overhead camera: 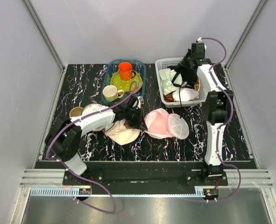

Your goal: Unzip the laundry bag and remove the bra

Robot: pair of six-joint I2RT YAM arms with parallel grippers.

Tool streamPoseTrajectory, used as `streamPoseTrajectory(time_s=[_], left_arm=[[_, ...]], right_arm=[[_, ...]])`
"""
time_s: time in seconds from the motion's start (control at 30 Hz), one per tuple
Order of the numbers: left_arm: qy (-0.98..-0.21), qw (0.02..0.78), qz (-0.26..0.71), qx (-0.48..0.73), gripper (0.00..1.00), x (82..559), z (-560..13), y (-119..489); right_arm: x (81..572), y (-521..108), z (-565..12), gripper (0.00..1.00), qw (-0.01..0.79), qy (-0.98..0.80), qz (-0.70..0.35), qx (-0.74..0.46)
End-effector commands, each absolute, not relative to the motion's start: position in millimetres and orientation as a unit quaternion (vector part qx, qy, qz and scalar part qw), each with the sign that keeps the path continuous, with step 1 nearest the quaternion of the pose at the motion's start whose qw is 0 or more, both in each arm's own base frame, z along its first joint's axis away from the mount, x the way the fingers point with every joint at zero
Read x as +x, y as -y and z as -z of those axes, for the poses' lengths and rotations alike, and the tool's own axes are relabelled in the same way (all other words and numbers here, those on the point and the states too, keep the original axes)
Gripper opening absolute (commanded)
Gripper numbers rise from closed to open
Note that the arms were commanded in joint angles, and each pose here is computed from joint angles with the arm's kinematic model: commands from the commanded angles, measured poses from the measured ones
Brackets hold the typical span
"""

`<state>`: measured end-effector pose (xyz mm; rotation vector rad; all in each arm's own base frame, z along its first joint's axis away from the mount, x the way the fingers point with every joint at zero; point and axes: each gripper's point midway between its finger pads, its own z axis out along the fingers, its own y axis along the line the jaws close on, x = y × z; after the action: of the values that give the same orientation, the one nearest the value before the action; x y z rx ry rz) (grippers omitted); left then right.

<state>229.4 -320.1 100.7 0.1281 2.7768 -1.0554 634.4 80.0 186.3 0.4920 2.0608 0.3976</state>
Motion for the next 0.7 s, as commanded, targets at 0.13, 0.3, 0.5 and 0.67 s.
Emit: streamPoseTrajectory(time_s=[0.13, 0.3, 0.5, 0.67], left_arm=[[-0.920, 0.099, 0.375, 0.057, 0.00, 230.6, -119.4, 329.4], [-0.923, 0.091, 0.369, 0.057, 0.00, 229.1, -111.8, 330.1], [-0.924, 0.095, 0.365, 0.057, 0.00, 228.2, -115.2, 328.5], [-0.925, 0.105, 0.361, 0.053, 0.00, 229.7, -118.5, 326.4]], right_arm=[[636.5, -88.0, -145.9, 0.00, 0.420, -0.864, -0.186, 0.207], [630.9, -99.1, -138.8, 0.00, 0.401, -0.870, -0.211, 0.193], [634.5, -130.8, -93.7, 0.00, 0.337, -0.877, -0.278, 0.199], [640.4, -161.2, -92.9, 0.00, 0.329, -0.887, -0.275, 0.169]])
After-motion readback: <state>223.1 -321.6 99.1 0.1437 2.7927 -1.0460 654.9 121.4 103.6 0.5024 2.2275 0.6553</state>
